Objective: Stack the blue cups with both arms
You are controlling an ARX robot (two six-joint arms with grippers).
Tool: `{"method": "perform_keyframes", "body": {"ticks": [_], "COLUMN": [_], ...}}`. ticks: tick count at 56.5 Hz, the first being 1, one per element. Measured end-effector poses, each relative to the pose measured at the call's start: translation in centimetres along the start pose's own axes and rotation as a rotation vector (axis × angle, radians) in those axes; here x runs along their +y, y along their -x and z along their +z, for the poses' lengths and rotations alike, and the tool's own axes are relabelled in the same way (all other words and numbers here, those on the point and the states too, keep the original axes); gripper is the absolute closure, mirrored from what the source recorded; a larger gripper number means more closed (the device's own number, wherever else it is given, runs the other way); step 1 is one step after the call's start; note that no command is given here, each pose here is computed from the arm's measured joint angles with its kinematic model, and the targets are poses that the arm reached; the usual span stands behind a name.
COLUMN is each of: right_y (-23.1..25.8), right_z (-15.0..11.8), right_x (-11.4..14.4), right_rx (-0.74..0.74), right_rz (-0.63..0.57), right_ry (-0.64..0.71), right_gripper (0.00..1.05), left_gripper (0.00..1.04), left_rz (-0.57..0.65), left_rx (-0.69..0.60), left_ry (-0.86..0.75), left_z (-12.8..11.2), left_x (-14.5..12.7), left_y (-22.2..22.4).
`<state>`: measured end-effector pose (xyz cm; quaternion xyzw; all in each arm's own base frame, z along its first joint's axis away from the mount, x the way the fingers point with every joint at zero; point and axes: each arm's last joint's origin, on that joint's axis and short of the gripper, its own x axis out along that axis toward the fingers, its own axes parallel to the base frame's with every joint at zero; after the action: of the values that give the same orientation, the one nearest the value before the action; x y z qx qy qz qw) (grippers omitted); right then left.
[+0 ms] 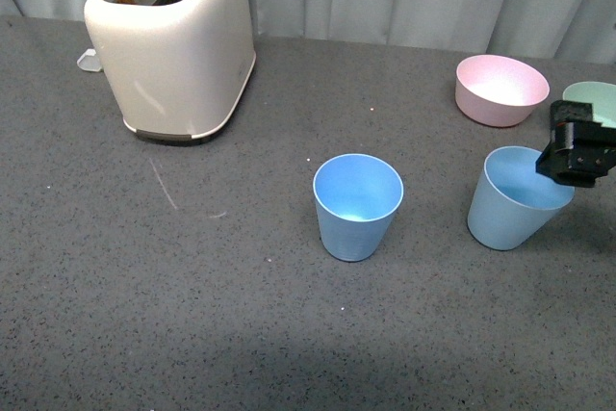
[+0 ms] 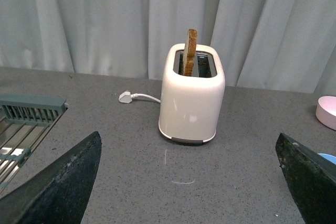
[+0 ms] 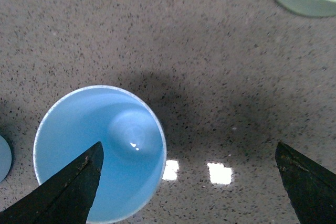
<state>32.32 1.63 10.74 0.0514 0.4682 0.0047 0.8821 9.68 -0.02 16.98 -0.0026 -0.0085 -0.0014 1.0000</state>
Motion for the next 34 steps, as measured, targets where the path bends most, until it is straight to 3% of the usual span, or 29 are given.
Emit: {"method": "perform_keyframes", "body": {"ticks": [12, 34], "right_y": [-2.3, -3.1], "right_z": [-0.1, 0.5], "right_x": [0.7, 1.2], "right_rx": [0.086, 0.099], "right_rz": [-0.018, -0.03], "right_ry": [-0.032, -0.047], "right_gripper": [0.12, 0.67], "left_gripper": [0.07, 0.07], "left_rz": [0.0, 0.0], "left_rx": [0.0, 0.0], "left_ry": [0.0, 0.0], "left_z": [0.0, 0.0], "left_x": [0.0, 0.0], "left_y": [0.0, 0.0]}}
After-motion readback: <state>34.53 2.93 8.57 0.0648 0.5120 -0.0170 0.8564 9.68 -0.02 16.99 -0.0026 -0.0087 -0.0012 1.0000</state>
